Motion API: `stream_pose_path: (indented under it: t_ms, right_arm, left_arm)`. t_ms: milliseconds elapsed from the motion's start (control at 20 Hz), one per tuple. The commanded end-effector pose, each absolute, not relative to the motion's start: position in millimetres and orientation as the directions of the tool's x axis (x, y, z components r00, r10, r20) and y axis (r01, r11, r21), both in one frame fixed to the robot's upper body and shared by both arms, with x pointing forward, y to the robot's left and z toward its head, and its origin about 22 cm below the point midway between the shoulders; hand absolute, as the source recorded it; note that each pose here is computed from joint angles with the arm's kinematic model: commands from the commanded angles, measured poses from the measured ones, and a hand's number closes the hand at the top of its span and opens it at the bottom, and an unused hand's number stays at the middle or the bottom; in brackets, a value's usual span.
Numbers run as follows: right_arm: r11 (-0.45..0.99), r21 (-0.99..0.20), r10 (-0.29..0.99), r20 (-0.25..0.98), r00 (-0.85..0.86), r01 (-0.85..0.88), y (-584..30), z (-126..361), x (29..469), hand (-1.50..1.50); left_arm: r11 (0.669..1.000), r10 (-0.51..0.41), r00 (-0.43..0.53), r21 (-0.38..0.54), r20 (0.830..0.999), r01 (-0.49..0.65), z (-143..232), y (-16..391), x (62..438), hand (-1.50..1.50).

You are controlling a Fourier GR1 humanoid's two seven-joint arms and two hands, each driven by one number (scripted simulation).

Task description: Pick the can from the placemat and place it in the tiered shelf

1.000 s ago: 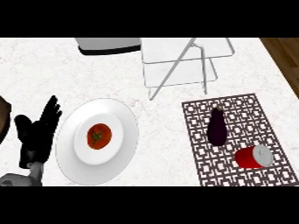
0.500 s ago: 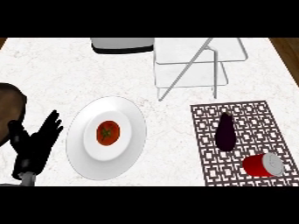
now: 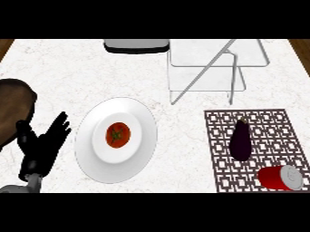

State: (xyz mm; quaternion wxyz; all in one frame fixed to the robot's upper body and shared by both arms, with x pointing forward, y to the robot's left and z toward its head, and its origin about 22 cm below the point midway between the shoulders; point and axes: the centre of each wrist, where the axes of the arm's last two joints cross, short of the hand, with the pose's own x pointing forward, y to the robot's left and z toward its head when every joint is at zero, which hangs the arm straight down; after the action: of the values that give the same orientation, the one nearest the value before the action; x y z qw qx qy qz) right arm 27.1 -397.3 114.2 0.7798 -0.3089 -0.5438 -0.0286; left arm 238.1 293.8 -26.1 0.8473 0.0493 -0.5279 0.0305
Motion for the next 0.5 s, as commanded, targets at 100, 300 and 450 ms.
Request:
stream_pose_path:
  t_ms: [100,300,450]
  right_arm:
    - [0.755,-0.536,0.284,0.787,0.548,0.378,-369.1,160.0,52.7,-1.50]
    - [0.721,-0.566,0.262,0.756,0.601,0.399,-350.1,172.3,77.9,-1.50]
    - [0.691,-0.618,0.266,0.699,0.664,0.374,-339.2,172.4,94.1,-1.50]
  left_arm:
    - [0.996,-0.006,0.426,0.043,0.905,-0.076,-31.8,280.0,237.9,0.00]
    - [0.996,-0.029,0.417,0.064,0.908,-0.069,-13.9,297.2,262.9,0.00]
    - [0.998,-0.020,0.439,0.046,0.898,-0.048,-18.8,298.0,246.7,0.00]
